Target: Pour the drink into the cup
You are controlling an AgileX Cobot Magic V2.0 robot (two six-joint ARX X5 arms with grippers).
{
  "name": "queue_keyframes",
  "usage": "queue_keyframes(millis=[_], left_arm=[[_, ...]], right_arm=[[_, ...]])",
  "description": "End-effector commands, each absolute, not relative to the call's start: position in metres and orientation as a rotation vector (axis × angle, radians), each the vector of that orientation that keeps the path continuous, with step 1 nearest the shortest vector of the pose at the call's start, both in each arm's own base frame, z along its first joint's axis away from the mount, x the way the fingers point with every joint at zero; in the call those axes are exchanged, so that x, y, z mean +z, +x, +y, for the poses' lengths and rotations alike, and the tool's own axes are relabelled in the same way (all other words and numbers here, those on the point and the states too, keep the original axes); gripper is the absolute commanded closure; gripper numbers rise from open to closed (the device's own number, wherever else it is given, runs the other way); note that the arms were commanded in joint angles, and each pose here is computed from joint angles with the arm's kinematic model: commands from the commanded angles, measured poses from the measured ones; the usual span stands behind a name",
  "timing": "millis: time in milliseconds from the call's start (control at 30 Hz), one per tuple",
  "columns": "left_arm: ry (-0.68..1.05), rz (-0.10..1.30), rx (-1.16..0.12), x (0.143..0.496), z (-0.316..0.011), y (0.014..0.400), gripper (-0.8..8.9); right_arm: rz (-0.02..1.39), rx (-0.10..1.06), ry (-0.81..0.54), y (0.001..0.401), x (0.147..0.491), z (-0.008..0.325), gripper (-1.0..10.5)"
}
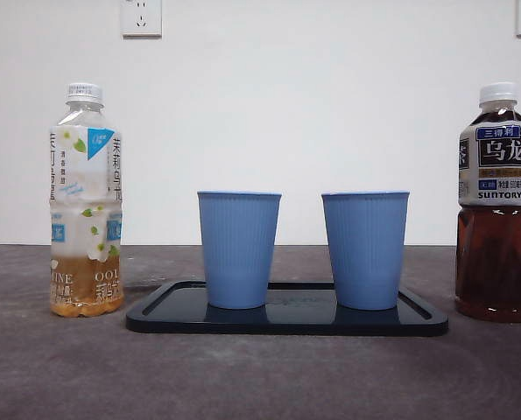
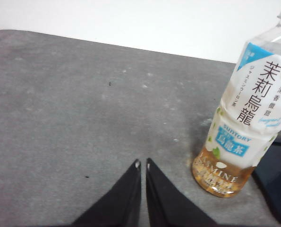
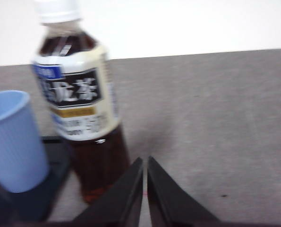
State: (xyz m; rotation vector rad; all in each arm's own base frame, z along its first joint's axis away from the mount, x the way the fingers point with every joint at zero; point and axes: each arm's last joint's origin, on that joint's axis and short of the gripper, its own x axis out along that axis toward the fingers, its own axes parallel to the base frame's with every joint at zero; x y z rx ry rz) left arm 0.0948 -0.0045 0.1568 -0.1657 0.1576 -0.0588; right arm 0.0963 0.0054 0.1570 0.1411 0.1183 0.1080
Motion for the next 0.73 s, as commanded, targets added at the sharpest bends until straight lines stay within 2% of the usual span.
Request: queue_keyframes(millis=[33,167,400,600,733], left_arm=[[-0.224,0.157,-0.070,0.155,-0.006,0.096,7.97],[-0.317,0.128,-0.106,0.166,-0.009,0.094,7.97],[-0.354,0.090,-0.156,0.197,-0.013,0.092,7.97],[-0.353,0.102,-0.214,0.233,-0.016,0.095,7.97],[-0.323,0.165,-0.252,0.261,-0.019,0.100,7.97]], right_arm=[[0.104,0.124,0.237,0.095,0.163,0.006,9.3],[0.075,0.131,0.290,0.092,0.176,0.006,9.3],[0.079,0.150,0.350,0.088,0.201,0.008,9.3],[0.125,0.240,0.354,0.088,0.230,0.011,9.3],[0.180,0.302,0.344,0.089,0.251,0.013,9.3]])
